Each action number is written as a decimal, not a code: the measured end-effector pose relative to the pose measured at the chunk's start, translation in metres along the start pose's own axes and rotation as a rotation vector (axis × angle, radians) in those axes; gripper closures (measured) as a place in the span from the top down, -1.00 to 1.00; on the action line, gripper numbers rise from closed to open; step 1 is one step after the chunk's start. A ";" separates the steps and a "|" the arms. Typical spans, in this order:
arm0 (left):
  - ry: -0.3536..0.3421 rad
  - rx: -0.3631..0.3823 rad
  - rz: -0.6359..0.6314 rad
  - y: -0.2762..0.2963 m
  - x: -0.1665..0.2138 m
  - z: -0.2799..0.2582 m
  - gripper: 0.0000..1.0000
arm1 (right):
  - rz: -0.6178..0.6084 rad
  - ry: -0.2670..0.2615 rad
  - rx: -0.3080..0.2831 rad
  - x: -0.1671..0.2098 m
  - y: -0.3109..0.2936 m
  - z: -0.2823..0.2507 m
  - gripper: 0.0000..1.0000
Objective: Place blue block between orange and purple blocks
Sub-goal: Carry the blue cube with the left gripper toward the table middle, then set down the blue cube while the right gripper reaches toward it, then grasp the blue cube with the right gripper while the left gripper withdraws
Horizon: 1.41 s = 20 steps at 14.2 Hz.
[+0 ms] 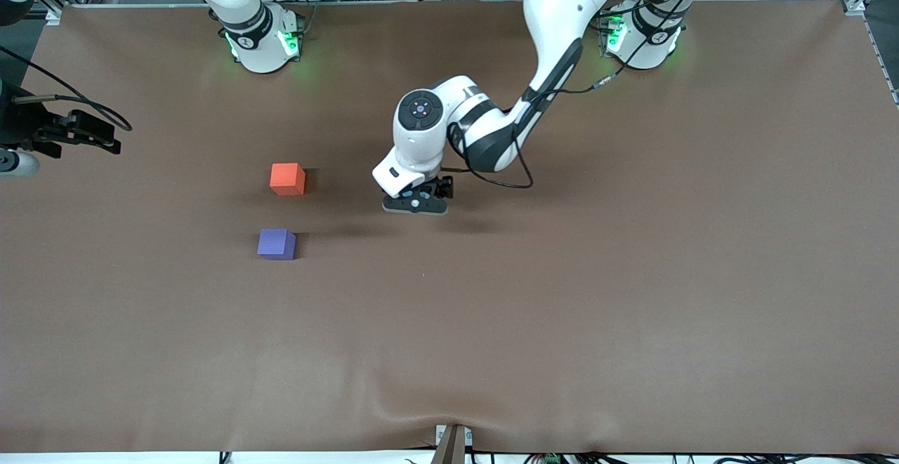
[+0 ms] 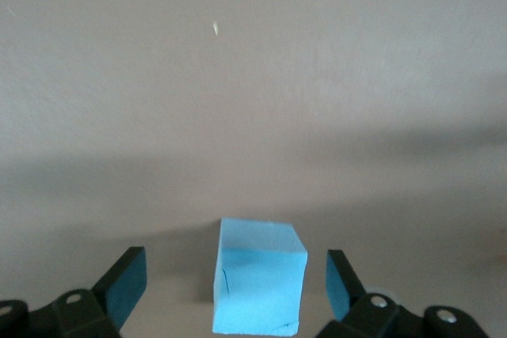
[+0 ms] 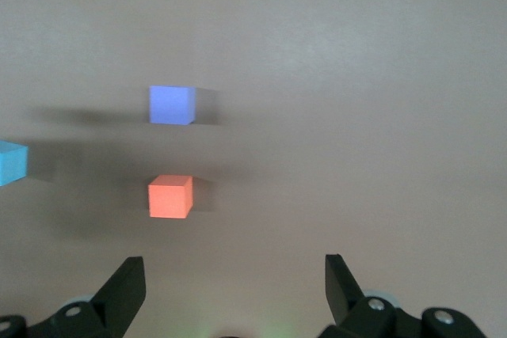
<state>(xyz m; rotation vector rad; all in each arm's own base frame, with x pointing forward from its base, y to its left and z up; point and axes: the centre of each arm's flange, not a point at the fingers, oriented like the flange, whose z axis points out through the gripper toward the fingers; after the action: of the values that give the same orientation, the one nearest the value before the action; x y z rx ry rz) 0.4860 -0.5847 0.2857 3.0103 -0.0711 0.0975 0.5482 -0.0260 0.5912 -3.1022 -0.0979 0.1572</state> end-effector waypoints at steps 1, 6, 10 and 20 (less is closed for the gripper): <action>0.025 -0.006 -0.010 -0.004 0.009 -0.016 1.00 | 0.003 0.000 0.018 0.001 -0.008 0.001 1.00; 0.025 0.068 -0.111 -0.089 0.076 -0.116 1.00 | 0.037 -0.052 0.106 0.016 -0.102 0.026 1.00; -0.137 0.200 -0.134 -0.211 0.113 -0.167 1.00 | 0.065 -0.068 0.085 0.028 -0.219 0.070 1.00; -0.319 0.228 -0.154 -0.420 0.067 -0.273 1.00 | 0.084 -0.066 0.008 0.018 -0.436 0.267 1.00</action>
<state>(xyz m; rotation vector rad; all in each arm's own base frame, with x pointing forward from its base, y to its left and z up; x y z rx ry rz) 0.5574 -0.1356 0.5071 3.2132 0.1522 -0.4172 0.5126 0.4184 0.3398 -3.0952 0.0317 0.2611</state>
